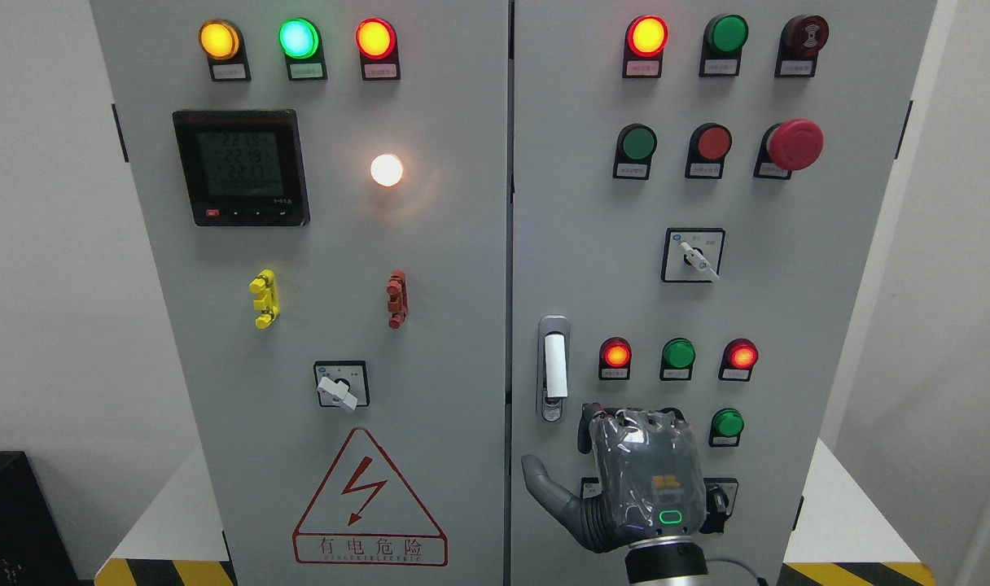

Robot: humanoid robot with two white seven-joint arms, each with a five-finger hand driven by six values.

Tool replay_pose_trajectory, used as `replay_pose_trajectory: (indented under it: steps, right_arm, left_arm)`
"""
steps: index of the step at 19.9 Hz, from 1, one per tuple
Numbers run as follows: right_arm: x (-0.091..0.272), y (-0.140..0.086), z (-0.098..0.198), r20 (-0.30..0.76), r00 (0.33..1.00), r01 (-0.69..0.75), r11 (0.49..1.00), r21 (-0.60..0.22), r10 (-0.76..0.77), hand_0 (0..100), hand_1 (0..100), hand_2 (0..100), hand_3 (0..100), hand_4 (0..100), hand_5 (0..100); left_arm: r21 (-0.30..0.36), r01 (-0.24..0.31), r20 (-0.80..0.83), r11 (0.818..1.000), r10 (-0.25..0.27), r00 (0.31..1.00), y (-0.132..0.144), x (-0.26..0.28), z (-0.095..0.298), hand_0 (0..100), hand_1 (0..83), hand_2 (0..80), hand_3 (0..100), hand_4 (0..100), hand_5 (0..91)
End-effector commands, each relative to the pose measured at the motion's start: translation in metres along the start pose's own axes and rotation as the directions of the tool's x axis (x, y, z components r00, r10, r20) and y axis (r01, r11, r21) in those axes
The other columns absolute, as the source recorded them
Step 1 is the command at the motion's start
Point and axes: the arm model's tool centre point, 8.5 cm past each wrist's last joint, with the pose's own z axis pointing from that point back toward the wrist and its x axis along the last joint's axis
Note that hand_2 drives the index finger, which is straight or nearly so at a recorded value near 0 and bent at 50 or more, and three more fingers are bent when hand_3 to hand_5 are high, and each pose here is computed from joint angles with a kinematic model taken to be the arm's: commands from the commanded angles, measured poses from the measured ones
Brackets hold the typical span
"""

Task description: Release door handle

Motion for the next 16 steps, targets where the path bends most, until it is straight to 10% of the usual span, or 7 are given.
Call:
replay_pose_trajectory:
  steps: [1, 16]
  right_arm:
    - [-0.008, -0.012, -0.02, -0.019, 1.0, -0.013, 0.999, -0.036, 0.012, 7, 34, 79, 100, 100, 97]
    - [-0.006, -0.008, -0.034, -0.01, 1.0, -0.019, 0.999, -0.03, 0.019, 7, 34, 82, 100, 100, 97]
  left_arm:
    - [-0.003, 0.021, 0.016, 1.0, -0.021, 1.0, -0.001, 0.006, -0.001, 0, 0.0, 2.3, 8, 1, 0.0]
    - [-0.004, 0.021, 0.016, 1.0, -0.021, 1.0, -0.001, 0.006, -0.001, 0, 0.0, 2.6, 9, 1, 0.0]
